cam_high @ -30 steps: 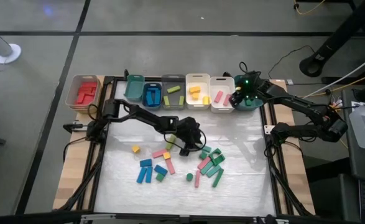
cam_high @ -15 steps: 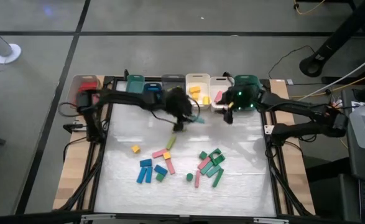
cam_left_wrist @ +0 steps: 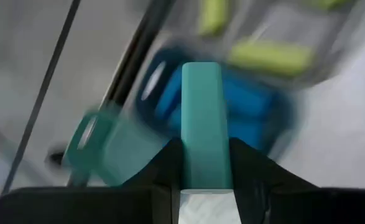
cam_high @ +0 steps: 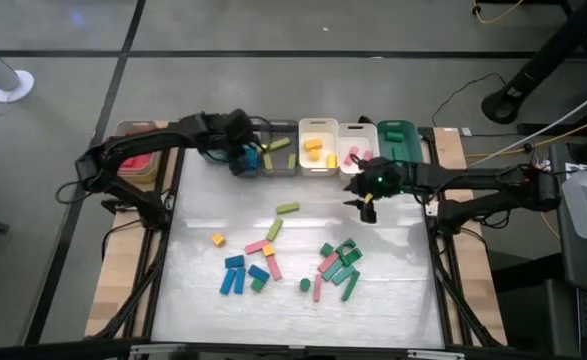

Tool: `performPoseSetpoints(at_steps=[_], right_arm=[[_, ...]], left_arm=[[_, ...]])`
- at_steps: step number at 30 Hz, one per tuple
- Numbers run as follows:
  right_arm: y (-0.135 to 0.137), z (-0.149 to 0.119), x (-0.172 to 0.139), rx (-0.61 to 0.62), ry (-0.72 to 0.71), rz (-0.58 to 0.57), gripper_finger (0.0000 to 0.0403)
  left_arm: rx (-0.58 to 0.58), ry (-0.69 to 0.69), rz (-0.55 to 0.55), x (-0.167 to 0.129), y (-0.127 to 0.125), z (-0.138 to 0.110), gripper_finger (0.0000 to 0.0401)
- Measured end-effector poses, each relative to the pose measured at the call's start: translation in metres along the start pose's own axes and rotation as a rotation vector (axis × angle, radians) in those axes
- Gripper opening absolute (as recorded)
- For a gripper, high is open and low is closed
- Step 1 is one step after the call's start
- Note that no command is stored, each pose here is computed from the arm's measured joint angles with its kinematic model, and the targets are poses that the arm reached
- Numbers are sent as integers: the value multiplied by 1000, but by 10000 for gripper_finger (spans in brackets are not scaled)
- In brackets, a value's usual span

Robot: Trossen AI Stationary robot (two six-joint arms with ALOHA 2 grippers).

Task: Sort blocks
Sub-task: Put the light blue block into the left green bin, then put the green block into the right green bin

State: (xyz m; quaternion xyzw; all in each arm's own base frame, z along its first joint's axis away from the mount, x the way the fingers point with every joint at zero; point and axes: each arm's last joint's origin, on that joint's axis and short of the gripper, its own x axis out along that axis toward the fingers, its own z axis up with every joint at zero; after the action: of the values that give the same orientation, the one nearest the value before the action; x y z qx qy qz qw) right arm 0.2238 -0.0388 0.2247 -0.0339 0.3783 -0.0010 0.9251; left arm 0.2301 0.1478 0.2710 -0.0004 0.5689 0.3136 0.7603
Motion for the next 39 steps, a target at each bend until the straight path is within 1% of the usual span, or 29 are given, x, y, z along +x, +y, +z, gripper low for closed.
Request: performPoseSetpoints(at_steps=[3,6,8,12,15,20,24,29,34,39], right_arm=[[9,-1,1,-24,16,30,193],[17,-2,3,-47,22,55,193],[21,-5,4,-61,30,71,193],[30,-8,6,-84,41,99,193],[36,-11,7,-102,48,109,193],[43,-21,14,-126,91,94,193],[51,-25,21,-146,124,154,193],[66,-25,34,-186,121,230,193],[79,-29,50,-220,150,264,193],[83,-39,69,-199,224,268,193]], left_arm=[[-86,86,84,14,14,-16,84],[-161,140,156,31,26,-30,84],[-208,153,182,44,32,-39,86],[-275,131,212,65,38,-53,98],[-290,112,224,76,38,-61,107],[-299,118,224,84,35,-69,129],[-308,116,224,84,34,-69,148],[-320,108,224,84,35,-69,168],[-320,105,214,84,34,-69,174],[-320,103,210,84,34,-68,170]])
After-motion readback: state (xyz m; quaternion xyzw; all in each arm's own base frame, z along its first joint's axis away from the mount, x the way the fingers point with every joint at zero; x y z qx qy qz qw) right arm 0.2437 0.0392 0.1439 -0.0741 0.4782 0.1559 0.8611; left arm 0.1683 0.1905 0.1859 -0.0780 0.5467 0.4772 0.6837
